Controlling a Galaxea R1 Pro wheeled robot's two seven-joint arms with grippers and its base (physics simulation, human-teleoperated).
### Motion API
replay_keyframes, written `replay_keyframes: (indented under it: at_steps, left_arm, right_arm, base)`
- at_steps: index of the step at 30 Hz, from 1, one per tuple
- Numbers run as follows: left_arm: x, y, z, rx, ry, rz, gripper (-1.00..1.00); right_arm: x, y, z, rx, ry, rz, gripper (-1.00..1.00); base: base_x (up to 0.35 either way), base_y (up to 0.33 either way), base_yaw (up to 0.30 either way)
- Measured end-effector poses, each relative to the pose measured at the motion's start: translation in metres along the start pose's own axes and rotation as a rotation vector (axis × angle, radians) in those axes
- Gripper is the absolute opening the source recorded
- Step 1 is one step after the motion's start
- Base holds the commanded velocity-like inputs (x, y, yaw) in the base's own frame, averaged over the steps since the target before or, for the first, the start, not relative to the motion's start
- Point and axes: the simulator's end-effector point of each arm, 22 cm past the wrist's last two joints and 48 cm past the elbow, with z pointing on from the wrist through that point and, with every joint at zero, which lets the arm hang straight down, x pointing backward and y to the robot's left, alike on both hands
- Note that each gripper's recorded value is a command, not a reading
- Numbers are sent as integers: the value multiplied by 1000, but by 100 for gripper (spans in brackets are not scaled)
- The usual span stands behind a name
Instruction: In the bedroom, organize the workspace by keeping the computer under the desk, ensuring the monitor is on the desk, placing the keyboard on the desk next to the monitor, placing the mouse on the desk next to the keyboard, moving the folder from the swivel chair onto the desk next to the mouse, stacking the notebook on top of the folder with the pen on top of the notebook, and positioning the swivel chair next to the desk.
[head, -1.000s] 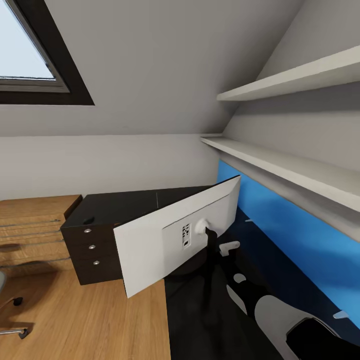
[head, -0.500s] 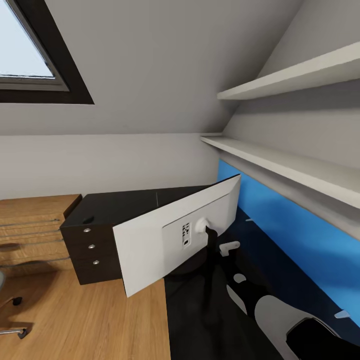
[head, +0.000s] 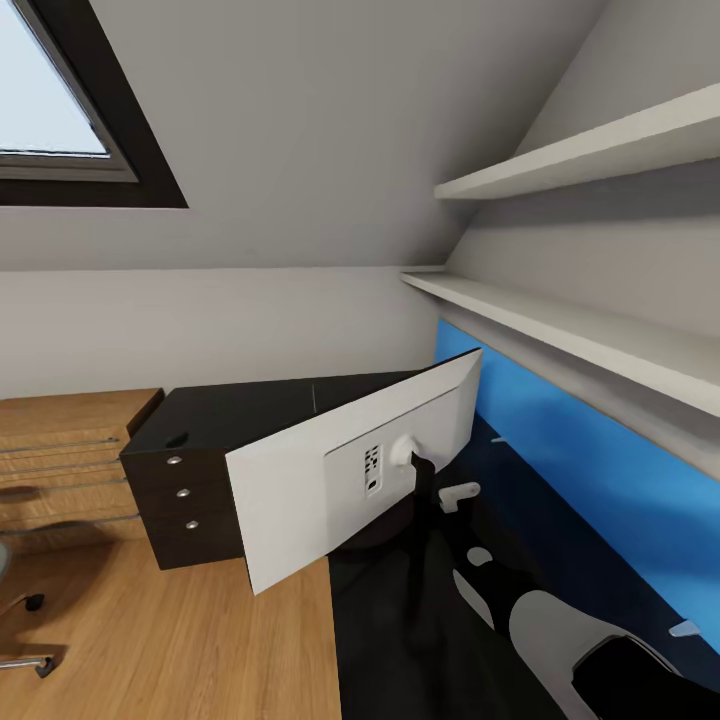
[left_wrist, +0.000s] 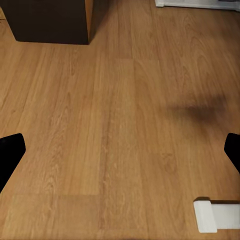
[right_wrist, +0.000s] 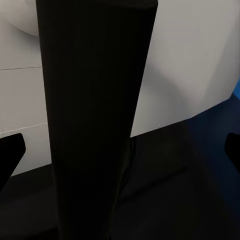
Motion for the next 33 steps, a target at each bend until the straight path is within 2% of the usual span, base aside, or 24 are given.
replay_keyframes:
  at_steps: [16, 33]
  left_arm:
    - [1, 1, 0, -1, 2, 0, 100]
    - [1, 0, 0, 1, 3, 1, 100]
  right_arm:
    - [0, 0, 0, 0, 0, 0, 100]
    - [0, -1, 0, 2, 0, 0, 100]
  base:
    - [18, 67, 0]
    - [4, 10, 0]
